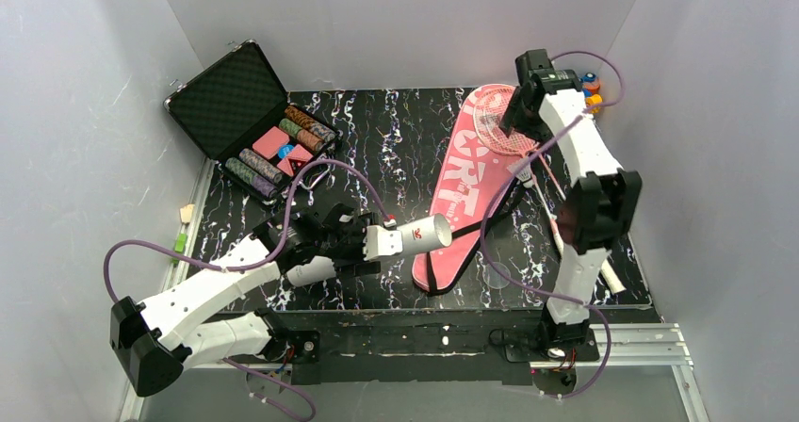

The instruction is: Pack up the badminton gear

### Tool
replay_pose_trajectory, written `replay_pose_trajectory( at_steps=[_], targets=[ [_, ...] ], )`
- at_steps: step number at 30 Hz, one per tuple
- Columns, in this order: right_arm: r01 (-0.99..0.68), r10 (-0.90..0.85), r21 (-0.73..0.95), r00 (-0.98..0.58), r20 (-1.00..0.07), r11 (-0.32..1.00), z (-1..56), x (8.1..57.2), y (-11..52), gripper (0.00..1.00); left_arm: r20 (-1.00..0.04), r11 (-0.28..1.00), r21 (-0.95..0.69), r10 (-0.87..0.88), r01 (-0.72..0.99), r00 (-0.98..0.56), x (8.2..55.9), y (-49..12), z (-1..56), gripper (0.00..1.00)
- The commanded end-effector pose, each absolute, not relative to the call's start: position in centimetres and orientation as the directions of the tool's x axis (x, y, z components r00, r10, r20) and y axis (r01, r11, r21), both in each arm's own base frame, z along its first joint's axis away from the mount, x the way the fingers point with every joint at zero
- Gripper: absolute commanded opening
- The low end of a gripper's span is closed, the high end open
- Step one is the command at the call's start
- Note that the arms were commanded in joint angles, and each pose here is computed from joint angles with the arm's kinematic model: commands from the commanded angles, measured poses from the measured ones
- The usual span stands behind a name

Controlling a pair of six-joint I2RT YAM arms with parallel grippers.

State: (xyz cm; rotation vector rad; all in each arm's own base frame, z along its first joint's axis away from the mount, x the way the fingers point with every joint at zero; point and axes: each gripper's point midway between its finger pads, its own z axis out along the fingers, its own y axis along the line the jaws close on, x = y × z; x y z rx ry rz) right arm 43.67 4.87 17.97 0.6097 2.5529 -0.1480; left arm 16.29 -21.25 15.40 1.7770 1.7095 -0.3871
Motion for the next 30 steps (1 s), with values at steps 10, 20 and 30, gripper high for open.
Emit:
replay_pose_trajectory(
  at_steps=[10,20,30],
  targets=[
    [0.536,0.429,-0.134,-0.781,-0.454,0.833,13.0,44.6,2.3,0.71,-0.633,0.011,0.245,0.759,0.969,0.152,15.6,-21.5,16.5,0.47],
    [0.54,0.42,-0.192,-0.794,-0.439,0.82,10.7,45.4,1.5,0.68,-0.626,-0.006,0.239,0.763,0.971,0.159,14.9,-20.8,16.0,0.46],
    [0.539,0.431,-0.192,-0.802,-0.414,0.82,9.1,45.4,1.7,0.64,-0.624,-0.011,0.248,0.763,0.969,0.169,15.1,-20.9,16.0,0.46]
  ],
)
